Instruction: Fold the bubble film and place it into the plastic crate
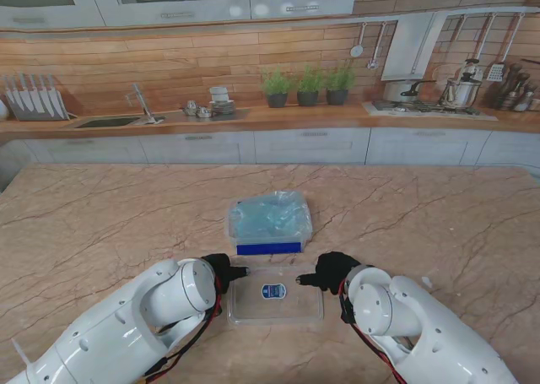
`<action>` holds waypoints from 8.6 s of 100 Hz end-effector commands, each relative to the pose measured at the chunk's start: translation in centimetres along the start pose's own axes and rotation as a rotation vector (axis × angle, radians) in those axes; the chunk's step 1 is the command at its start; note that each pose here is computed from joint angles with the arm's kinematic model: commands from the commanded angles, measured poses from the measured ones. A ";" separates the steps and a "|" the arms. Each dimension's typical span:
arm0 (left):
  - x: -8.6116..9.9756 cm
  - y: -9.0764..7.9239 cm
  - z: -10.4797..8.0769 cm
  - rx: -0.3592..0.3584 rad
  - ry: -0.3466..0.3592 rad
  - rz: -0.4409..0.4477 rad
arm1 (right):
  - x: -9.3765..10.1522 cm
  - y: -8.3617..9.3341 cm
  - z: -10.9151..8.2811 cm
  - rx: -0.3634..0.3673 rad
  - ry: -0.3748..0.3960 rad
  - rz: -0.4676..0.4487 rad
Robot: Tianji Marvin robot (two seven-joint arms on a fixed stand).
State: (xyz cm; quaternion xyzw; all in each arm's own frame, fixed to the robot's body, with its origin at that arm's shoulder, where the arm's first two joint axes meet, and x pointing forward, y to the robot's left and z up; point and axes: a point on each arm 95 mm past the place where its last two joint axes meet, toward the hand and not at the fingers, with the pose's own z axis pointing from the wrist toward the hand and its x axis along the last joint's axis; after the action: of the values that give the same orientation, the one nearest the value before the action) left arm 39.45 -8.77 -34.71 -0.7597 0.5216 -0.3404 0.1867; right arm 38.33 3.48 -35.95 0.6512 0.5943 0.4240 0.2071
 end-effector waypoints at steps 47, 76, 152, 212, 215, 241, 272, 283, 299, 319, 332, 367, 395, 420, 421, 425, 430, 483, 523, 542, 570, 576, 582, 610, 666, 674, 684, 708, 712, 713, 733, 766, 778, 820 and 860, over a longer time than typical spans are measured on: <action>-1.1 1.4 -0.3 -0.006 -0.038 -0.024 | 0.7 1.2 -1.8 0.009 -0.151 0.049; -1.0 1.5 -0.1 0.038 -0.068 -0.042 | 0.5 0.5 -1.0 0.027 -0.228 0.101; 0.3 2.9 0.5 -0.045 -0.069 -0.062 | 2.1 -1.3 1.3 0.123 -0.242 0.257; 0.7 2.7 -0.8 0.003 0.057 -0.207 | 2.7 -1.5 0.5 0.090 -0.174 0.393; 0.8 2.7 -0.9 0.007 0.064 -0.216 | 2.7 -1.4 0.4 0.086 -0.167 0.398; 1.0 2.6 -1.9 0.013 0.121 -0.255 | 2.9 -1.1 -0.2 0.074 -0.120 0.430; 1.0 2.3 -3.3 0.015 0.176 -0.266 | 3.5 -0.5 -1.2 0.044 -0.059 0.444; 0.9 2.1 -3.7 0.030 0.193 -0.265 | 3.6 -0.2 -1.8 0.028 -0.039 0.443; 0.8 1.7 -4.2 0.047 0.207 -0.267 | 3.7 0.4 -2.5 0.004 -0.011 0.436; 0.9 1.1 -4.8 0.074 0.229 -0.270 | 4.2 1.2 -3.2 -0.011 0.020 0.439; 1.1 0.6 -5.3 0.083 0.251 -0.282 | 4.7 2.1 -3.7 -0.016 0.040 0.439; 1.7 -2.2 -6.7 0.170 0.323 -0.280 | 6.5 6.3 -3.6 -0.006 0.114 0.383; 2.5 -5.3 -6.5 0.213 0.350 -0.274 | 7.6 9.6 -2.0 0.002 0.150 0.379; 3.3 -8.5 -5.1 0.231 0.343 -0.284 | 7.6 12.2 0.1 0.010 0.114 0.389; 3.3 -8.6 -5.0 0.231 0.342 -0.284 | 7.6 12.3 0.1 0.010 0.112 0.389; 3.5 -9.1 -4.7 0.233 0.337 -0.287 | 7.6 12.7 0.5 0.010 0.105 0.389; 3.6 -9.7 -4.3 0.234 0.331 -0.291 | 7.5 13.2 0.9 0.009 0.098 0.392; 5.2 -14.6 0.3 0.169 0.285 -0.297 | 6.7 17.1 5.2 0.015 0.024 0.416; 6.2 -16.1 2.8 0.149 0.275 -0.297 | 5.6 17.7 7.1 0.019 -0.031 0.425; 6.4 -16.5 3.5 0.143 0.260 -0.287 | 5.1 17.7 8.2 0.038 -0.062 0.439; 5.9 -16.2 4.3 0.143 0.197 -0.268 | 4.6 17.2 9.9 0.081 -0.102 0.459; 5.7 -16.2 4.4 0.145 0.184 -0.260 | 4.5 17.1 10.2 0.088 -0.105 0.461; 5.5 -16.1 4.4 0.150 0.172 -0.256 | 4.5 17.0 10.3 0.096 -0.106 0.464; 4.7 -15.6 4.8 0.152 0.126 -0.255 | 4.4 16.6 10.7 0.104 -0.117 0.449; 3.7 -13.9 6.2 0.090 0.054 -0.261 | 3.6 15.6 10.6 0.098 -0.165 0.444; 3.6 -13.8 6.4 0.087 0.048 -0.261 | 3.6 15.5 10.6 0.099 -0.168 0.443; 3.5 -13.7 6.5 0.088 0.038 -0.264 | 3.5 15.4 10.6 0.100 -0.177 0.438; 3.3 -13.5 6.6 0.082 0.027 -0.261 | 3.0 14.9 10.6 0.099 -0.206 0.432; 3.3 -13.5 6.6 0.081 0.026 -0.261 | 3.0 14.8 10.6 0.099 -0.210 0.430; 3.3 -13.5 6.6 0.081 0.026 -0.261 | 2.9 14.8 10.6 0.099 -0.211 0.429; 3.3 -13.5 6.6 0.087 0.029 -0.259 | 2.5 14.4 10.6 0.103 -0.235 0.425; 3.3 -13.3 6.6 0.087 0.029 -0.256 | 2.0 13.8 10.5 0.104 -0.256 0.416; 3.2 -13.3 6.5 0.087 0.021 -0.251 | 1.9 13.6 10.5 0.102 -0.262 0.411; 1.8 -12.9 5.9 0.110 0.001 -0.256 | 1.0 14.1 9.6 0.056 -0.264 0.404; -0.5 -12.3 4.1 0.144 -0.006 -0.236 | 0.5 16.1 10.7 -0.036 -0.228 0.337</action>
State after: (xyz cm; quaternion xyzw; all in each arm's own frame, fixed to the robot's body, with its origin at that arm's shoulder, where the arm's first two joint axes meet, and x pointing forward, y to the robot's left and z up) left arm 51.19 -4.23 -29.29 -0.8007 0.3978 -0.4016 0.1983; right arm 55.86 2.74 -29.93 0.7830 0.4428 0.3829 0.2102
